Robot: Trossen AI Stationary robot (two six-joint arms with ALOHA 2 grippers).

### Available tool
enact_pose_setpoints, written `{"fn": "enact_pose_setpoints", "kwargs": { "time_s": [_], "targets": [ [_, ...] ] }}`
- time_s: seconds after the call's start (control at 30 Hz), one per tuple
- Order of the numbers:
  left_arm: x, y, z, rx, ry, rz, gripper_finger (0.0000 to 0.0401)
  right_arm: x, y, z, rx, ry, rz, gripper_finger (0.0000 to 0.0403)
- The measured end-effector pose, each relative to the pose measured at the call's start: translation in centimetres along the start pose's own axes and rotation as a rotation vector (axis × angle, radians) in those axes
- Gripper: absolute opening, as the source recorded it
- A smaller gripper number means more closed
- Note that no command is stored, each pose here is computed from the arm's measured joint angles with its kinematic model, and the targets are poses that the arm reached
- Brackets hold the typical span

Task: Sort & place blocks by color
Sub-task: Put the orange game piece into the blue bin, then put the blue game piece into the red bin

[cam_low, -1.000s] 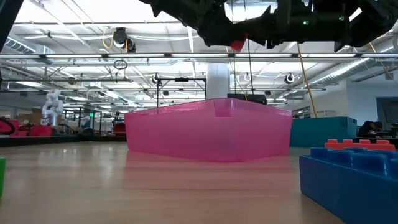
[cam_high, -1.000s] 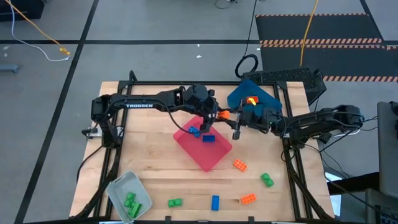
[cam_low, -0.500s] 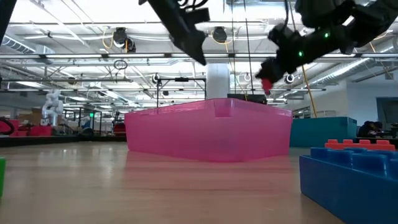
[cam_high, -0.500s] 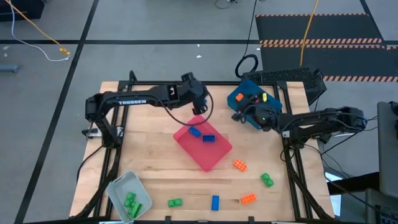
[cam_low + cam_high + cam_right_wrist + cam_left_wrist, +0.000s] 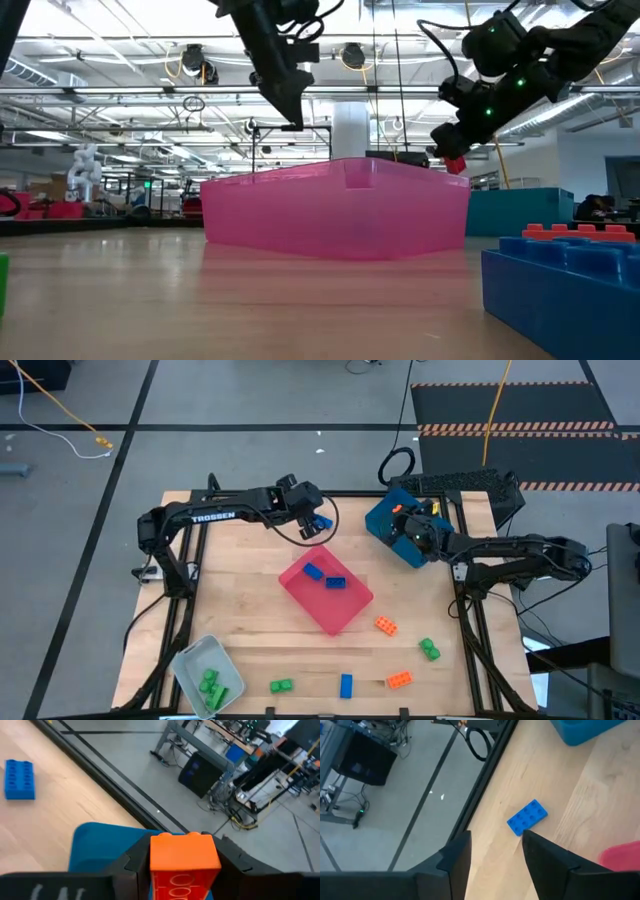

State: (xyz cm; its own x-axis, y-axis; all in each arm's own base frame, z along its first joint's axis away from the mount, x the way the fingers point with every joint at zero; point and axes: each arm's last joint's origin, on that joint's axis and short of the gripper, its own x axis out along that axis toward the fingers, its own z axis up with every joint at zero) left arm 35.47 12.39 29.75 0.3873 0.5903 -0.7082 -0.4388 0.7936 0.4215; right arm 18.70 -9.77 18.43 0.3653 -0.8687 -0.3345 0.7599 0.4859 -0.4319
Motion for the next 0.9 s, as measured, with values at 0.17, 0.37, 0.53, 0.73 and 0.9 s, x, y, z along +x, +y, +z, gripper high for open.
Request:
{"fn": "enact_pose_setpoints", "kwargs": {
  "time_s": [0.17, 0.37, 0.53, 0.73, 0.9],
  "targets": [
    [0.0, 0.0, 0.0, -0.025, 0.002, 0.0, 0.0166, 0.5, -0.7, -0.2, 0.093, 0.02, -0.038, 0.0199],
    [0.3, 0.8, 0.8, -0.019, -0.074, 0.024, 0.0167, 0.7, -0.9, -0.3, 0.14, 0.024, -0.051, 0.0264],
    [0.7, 1.9, 1.1, 0.061, -0.112, 0.052, 0.0168, 0.6, -1.0, -0.1, 0.143, 0.014, -0.043, 0.0286],
    [3.0, 4.0, -0.2, 0.147, -0.019, -0.038, 0.0168, 0.1, -0.9, 0.8, 0.193, -0.078, 0.141, 0.0287],
    [3.9, 5.8, -1.6, 0.151, 0.062, -0.121, 0.0168, -1.0, -0.7, 1.5, 0.219, -0.147, 0.324, 0.0286]
  ]
}}
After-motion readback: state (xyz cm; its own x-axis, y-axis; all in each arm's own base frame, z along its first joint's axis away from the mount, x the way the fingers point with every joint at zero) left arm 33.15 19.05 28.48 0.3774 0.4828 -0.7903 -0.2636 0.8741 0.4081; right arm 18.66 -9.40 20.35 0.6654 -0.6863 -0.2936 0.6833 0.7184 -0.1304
